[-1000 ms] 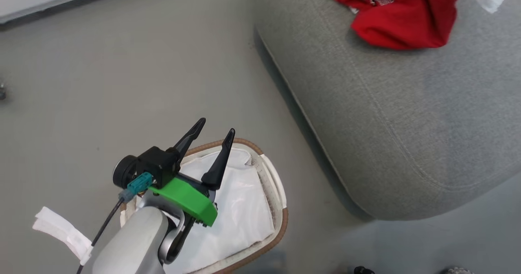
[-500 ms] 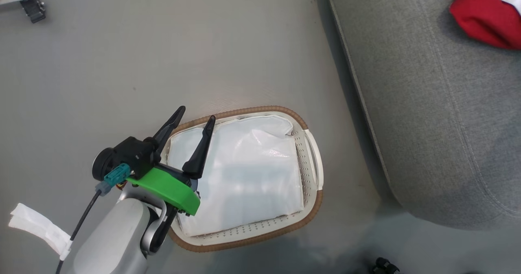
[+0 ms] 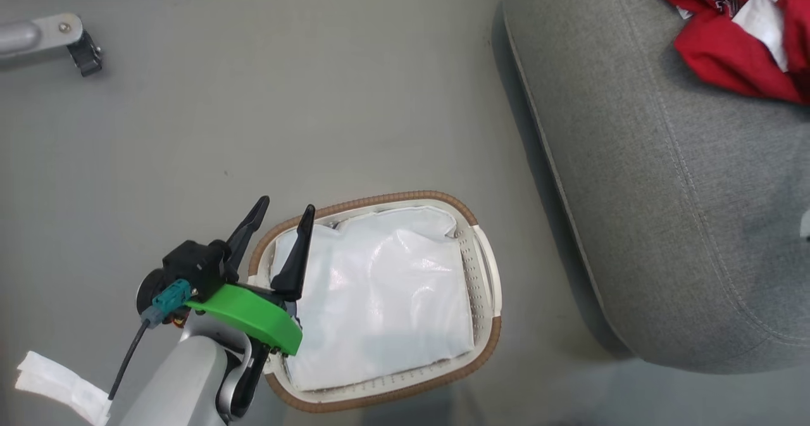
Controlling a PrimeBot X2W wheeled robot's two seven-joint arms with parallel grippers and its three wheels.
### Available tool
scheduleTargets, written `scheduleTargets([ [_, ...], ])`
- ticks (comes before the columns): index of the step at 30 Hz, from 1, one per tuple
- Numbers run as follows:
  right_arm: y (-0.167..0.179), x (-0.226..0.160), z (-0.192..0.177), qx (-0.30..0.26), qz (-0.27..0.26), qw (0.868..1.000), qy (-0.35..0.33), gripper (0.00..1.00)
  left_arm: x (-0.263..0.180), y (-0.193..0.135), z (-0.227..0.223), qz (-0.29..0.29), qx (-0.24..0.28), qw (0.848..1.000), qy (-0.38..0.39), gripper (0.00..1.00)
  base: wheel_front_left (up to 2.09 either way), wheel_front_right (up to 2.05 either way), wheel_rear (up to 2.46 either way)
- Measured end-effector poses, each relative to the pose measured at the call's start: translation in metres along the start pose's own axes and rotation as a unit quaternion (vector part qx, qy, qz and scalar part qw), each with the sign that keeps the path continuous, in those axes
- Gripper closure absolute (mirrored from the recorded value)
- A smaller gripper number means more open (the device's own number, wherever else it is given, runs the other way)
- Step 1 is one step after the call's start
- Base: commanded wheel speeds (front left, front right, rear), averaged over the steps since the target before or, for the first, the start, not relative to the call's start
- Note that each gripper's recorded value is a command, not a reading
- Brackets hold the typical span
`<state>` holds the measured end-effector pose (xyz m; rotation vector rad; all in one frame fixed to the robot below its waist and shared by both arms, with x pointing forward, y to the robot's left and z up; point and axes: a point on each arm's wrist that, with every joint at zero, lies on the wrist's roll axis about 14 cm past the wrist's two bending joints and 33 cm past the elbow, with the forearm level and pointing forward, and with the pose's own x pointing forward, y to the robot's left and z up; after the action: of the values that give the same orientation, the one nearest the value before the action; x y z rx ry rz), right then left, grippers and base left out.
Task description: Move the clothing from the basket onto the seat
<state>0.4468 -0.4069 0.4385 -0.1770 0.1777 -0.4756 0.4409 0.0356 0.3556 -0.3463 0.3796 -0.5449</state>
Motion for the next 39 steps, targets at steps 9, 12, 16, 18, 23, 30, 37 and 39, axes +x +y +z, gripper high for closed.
scheduleTargets([
  [9,0.042,-0.067,0.018,0.068,0.066,0.995,-0.04,0.0,-0.029,0.014,0.021,0.059,0.0,0.998,-0.03,0.0,0.0,0.0,0.0],
  [12,0.058,-0.076,0.03,0.104,0.087,0.989,-0.055,0.0,-0.04,0.021,0.032,0.081,0.011,0.996,-0.047,0.0,0.0,0.0,0.0],
  [16,0.084,-0.086,0.048,0.153,0.118,0.978,-0.074,0.0,-0.062,0.035,0.043,0.121,0.027,0.99,-0.066,0.0,0.0,0.0,0.0],
  [18,0.102,-0.091,0.053,0.165,0.142,0.973,-0.075,0.0,-0.072,0.043,0.051,0.142,0.044,0.986,-0.078,0.0,0.0,0.0,0.0],
  [23,0.145,-0.103,0.066,0.162,0.204,0.962,-0.082,0.0,-0.103,0.056,0.052,0.194,0.054,0.975,-0.089,0.0,0.0,0.0,0.0],
  [30,0.183,-0.121,0.092,0.163,0.266,0.944,-0.109,0.0,-0.133,0.064,0.066,0.234,0.055,0.963,-0.122,0.0,0.0,0.0,0.0],
  [37,0.196,-0.147,0.091,0.166,0.298,0.934,-0.104,0.0,-0.153,0.057,0.065,0.243,0.056,0.96,-0.131,0.0,0.0,0.0,0.0],
  [39,0.195,-0.153,0.09,0.169,0.299,0.933,-0.102,0.0,-0.159,0.055,0.065,0.246,0.054,0.958,-0.136,0.0,0.0,0.0,0.0],
])
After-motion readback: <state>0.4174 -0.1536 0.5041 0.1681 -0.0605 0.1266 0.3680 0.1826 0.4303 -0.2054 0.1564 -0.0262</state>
